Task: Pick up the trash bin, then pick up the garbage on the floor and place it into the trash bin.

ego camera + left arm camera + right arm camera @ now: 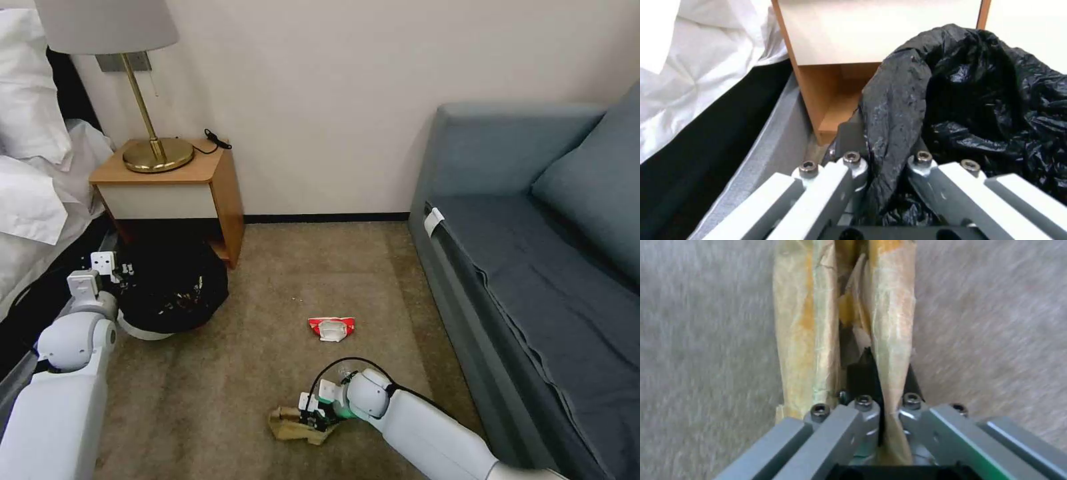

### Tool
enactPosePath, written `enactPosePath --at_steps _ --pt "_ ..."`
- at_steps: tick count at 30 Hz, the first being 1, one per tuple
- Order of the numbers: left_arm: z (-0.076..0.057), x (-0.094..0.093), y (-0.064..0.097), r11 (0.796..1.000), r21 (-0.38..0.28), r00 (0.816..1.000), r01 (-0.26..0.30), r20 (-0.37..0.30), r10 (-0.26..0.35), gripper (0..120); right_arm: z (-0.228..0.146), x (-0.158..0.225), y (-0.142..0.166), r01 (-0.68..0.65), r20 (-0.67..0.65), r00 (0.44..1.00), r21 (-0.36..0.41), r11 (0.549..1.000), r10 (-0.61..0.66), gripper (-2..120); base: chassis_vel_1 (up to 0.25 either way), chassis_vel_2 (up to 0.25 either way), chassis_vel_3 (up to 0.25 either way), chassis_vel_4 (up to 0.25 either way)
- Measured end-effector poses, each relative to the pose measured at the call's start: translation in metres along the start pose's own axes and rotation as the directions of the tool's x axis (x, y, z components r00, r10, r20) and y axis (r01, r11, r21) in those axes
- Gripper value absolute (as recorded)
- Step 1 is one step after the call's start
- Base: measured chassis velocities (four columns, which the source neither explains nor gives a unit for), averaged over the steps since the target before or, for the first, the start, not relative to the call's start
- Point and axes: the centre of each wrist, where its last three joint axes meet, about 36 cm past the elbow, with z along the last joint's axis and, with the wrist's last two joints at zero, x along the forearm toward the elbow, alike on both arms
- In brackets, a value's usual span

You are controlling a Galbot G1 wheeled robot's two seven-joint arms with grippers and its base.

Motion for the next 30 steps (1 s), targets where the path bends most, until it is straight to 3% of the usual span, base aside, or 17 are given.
enactPosePath --at_steps 5,13,17,23,28,30 --pt "0.000 0.000 -0.001 1.000 -0.001 1.000 -0.005 0.001 0.005 4 -0.011 0.009 -0.013 -0.023 0.046 0.999 -0.017 1.000 0.024 0 0.000 0.000 0.000 0.000" --pt "0.001 0.002 0.000 1.000 -0.010 1.000 -0.024 0.018 0.024 4 -0.039 0.046 -0.065 -0.117 0.178 0.975 -0.095 0.989 0.133 0 0.000 0.000 0.000 0.000" --pt "0.000 0.001 -0.003 1.000 -0.008 0.999 -0.029 0.023 0.029 4 -0.077 0.083 -0.110 -0.186 0.265 0.941 -0.116 0.976 0.211 0 0.000 0.000 0.000 0.000" --pt "0.000 0.001 -0.006 0.999 -0.007 0.999 -0.037 0.025 0.037 4 -0.119 0.118 -0.143 -0.236 0.344 0.900 -0.129 0.963 0.266 0 0.000 0.000 0.000 0.000" --pt "0.002 0.003 -0.011 0.998 -0.017 0.998 -0.056 0.031 0.057 4 -0.180 0.165 -0.175 -0.288 0.473 0.816 -0.163 0.944 0.331 0 0.000 0.000 0.000 0.000" --pt "0.002 0.003 -0.012 0.998 -0.017 0.998 -0.060 0.032 0.061 4 -0.187 0.169 -0.176 -0.287 0.491 0.804 -0.173 0.942 0.336 0 0.000 0.000 0.000 0.000"
